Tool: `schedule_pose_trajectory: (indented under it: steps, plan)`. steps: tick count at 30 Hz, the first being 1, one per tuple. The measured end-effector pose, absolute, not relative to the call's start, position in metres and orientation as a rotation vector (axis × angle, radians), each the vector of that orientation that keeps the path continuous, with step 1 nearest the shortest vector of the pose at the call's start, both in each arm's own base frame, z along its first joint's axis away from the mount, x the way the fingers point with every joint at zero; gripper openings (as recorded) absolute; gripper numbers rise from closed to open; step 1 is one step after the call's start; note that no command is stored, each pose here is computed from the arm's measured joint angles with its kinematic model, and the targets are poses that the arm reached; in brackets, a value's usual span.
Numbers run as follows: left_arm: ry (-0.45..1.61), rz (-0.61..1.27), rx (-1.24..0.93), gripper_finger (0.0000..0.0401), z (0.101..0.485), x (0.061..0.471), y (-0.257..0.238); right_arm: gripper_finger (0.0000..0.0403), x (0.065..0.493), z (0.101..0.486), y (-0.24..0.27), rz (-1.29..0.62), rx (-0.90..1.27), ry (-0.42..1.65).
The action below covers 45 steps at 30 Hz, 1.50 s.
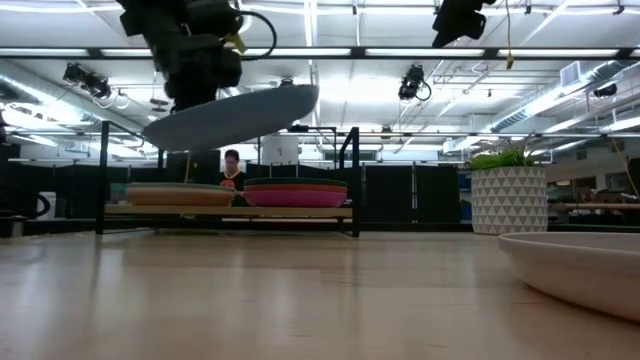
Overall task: Place and stack plates onto a shelf
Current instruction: Stack the blue plate on top of the dark green plate on the shelf
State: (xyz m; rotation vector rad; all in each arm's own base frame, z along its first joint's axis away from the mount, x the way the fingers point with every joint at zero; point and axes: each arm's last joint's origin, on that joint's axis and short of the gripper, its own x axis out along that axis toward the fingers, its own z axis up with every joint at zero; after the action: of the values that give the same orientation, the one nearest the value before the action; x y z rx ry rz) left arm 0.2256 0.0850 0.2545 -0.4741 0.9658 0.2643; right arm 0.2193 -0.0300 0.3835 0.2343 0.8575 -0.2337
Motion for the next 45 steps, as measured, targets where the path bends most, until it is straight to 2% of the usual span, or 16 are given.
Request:
schedule_pose_trajectory:
  steps: [7, 13, 25, 33, 45]
  plan:
    - [0.86, 0.431, -0.484, 0.0013, 0.286, 0.216, 0.125, 0.0195, 0.22, 0.384, -0.021, -0.219, 0.245, 0.858]
    - [0.794, 0.554, -0.523, 0.0013, 0.297, 0.202, 0.156, 0.0195, 0.221, 0.384, -0.014, -0.237, 0.239, 0.854]
    - [0.764, 0.677, -0.543, 0.0014, 0.271, 0.202, 0.209, 0.0195, 0.221, 0.384, -0.006, -0.248, 0.24, 0.848]
    - [0.653, 0.709, -0.592, 0.0014, 0.256, 0.203, 0.244, 0.0195, 0.221, 0.384, -0.002, -0.236, 0.239, 0.848]
    - [0.621, 0.732, -0.676, 0.0014, 0.235, 0.206, 0.266, 0.0195, 0.222, 0.384, -0.003, -0.259, 0.229, 0.837]
